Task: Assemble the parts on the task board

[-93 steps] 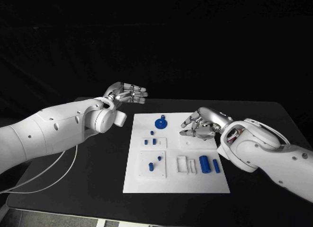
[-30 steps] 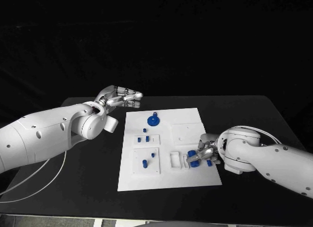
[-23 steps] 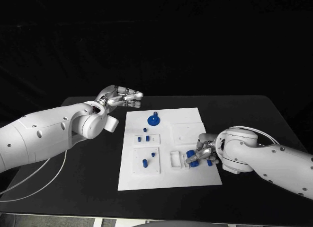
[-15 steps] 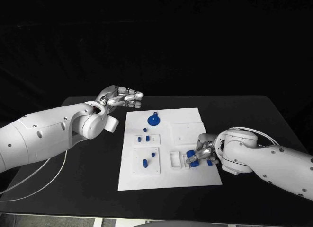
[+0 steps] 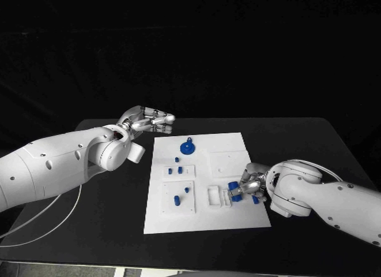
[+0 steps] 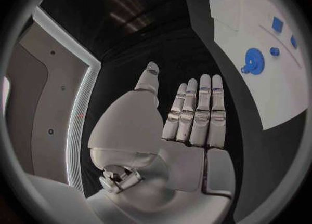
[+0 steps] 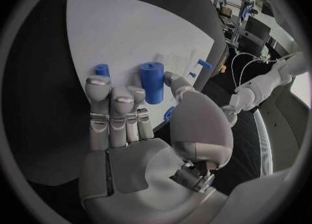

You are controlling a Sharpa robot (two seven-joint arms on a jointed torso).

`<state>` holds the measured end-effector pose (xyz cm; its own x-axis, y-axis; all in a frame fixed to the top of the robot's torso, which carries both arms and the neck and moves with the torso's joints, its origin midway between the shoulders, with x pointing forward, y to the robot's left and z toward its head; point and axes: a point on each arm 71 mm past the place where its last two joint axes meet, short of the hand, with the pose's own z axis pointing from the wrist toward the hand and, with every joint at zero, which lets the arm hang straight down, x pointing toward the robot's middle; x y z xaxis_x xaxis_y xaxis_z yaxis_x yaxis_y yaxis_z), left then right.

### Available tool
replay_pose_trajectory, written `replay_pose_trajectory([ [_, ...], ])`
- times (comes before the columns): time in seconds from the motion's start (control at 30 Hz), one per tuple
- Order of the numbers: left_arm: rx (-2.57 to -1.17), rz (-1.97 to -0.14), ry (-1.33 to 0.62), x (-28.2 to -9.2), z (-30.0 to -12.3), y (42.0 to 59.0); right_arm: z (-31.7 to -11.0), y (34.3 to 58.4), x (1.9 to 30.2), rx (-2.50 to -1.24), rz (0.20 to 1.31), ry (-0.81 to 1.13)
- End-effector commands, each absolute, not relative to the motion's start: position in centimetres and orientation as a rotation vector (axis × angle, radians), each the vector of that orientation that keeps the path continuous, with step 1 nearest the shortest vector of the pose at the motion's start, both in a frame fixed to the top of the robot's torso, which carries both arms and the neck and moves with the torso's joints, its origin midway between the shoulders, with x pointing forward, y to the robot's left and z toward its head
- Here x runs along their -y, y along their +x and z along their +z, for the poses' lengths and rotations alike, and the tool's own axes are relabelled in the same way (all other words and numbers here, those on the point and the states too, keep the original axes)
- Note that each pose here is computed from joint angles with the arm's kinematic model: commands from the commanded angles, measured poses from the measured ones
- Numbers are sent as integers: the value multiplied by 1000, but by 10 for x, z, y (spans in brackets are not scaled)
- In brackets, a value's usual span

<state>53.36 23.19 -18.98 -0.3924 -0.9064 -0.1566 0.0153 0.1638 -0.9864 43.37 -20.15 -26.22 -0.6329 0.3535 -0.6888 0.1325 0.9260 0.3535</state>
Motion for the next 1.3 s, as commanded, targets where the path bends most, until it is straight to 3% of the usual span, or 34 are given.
replay_pose_trajectory([
  [0.03,-1595,-1368,-866,-230,-189,533,-259,434,205,-2210,389,520],
  [0.4,-1601,-1368,-860,-227,-189,533,-249,430,200,-2221,441,541],
  [1.3,-1627,-1369,-845,-222,-191,532,-256,424,165,-2341,451,370],
])
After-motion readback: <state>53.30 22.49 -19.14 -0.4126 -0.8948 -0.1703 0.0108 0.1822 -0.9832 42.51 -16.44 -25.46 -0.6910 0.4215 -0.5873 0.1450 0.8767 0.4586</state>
